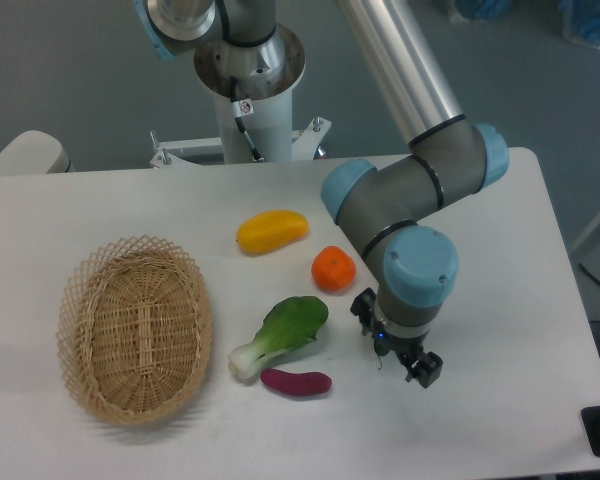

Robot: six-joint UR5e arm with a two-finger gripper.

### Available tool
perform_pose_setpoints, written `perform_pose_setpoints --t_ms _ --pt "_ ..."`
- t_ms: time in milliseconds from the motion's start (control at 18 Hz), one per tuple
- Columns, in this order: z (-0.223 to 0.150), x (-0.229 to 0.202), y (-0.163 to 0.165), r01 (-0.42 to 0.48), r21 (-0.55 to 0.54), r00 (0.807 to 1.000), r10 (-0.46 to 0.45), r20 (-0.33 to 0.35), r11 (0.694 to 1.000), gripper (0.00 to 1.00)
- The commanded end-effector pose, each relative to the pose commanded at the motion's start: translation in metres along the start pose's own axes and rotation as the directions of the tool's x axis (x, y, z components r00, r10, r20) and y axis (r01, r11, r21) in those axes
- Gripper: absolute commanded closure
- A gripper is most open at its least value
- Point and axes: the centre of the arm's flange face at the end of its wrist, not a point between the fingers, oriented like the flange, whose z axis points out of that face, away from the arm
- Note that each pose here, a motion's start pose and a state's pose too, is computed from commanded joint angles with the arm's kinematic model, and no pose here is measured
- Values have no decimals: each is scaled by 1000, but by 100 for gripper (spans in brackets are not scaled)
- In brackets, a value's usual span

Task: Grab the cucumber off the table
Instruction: 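Move the gripper toward the green cucumber beside the bok choy, then lower the open gripper over the cucumber's end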

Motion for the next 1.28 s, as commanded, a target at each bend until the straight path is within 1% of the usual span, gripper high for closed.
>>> perform_pose_setpoints --t_ms 167,278,389,500,611,778,889,1111,1222,1278 --pt "0 -2 7 -3 -8 1000 3 1 1000 0" --pt "-6 -6 11 -1 -24 1000 1 13 1000 0" --pt "-5 -6 13 0 -35 1000 0 3 999 0" --pt "-1 -7 23 13 -43 1000 -13 -6 999 0" --pt "2 -7 41 30 -43 999 -30 -14 999 0" --pt "10 1 59 16 -45 999 -18 -40 999 0" --pt "15 4 61 17 -49 999 -19 -48 999 0" --pt "31 9 75 40 -48 996 -44 -72 998 0" --pt "44 19 72 52 -52 994 -57 -97 997 0" --pt "47 23 70 58 -53 993 -63 -98 997 0"
